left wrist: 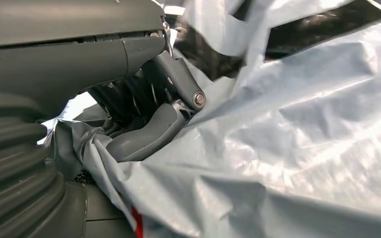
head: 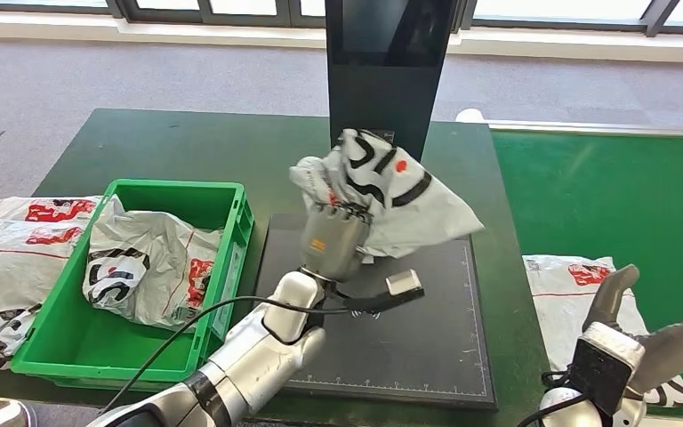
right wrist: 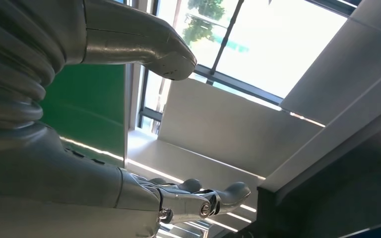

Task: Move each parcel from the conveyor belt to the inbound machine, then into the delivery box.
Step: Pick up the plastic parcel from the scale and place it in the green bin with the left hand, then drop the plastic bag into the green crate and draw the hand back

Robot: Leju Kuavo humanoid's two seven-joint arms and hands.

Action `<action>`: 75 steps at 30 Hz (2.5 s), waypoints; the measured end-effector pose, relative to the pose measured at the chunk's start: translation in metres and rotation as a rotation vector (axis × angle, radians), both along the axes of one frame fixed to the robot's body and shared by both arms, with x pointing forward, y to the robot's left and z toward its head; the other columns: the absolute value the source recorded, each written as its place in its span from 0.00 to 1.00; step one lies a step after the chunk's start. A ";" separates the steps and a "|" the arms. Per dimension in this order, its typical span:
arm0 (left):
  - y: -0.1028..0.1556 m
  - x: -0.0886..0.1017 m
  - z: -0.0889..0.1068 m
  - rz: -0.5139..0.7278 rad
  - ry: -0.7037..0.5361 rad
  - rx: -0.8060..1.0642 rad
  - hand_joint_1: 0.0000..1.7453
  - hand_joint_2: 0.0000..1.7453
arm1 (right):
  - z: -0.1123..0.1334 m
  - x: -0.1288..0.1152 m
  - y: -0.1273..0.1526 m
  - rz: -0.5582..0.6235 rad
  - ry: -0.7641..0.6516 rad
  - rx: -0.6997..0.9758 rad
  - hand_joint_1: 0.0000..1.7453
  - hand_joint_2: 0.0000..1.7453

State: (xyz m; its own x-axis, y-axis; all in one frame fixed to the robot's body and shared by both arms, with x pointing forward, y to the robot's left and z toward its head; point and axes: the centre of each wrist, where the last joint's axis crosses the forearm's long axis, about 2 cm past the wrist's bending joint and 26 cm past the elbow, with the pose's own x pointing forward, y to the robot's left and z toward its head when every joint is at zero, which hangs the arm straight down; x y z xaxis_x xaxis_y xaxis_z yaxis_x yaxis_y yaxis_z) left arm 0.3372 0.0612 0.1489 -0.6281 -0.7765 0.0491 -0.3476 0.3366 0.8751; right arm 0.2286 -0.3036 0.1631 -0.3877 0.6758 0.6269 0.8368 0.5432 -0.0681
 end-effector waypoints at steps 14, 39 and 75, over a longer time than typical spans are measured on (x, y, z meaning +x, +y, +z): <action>0.049 0.010 0.020 0.133 -0.099 -0.152 1.00 1.00 | 0.002 0.002 0.000 0.000 -0.005 0.002 0.00 1.00; 0.224 -0.013 -0.006 0.773 -0.131 -0.588 0.00 1.00 | -0.001 -0.007 -0.002 0.009 0.029 0.032 0.00 1.00; 0.231 -0.025 0.008 0.787 -0.209 -0.699 0.00 0.00 | 0.009 -0.002 -0.003 0.072 0.034 0.011 0.00 1.00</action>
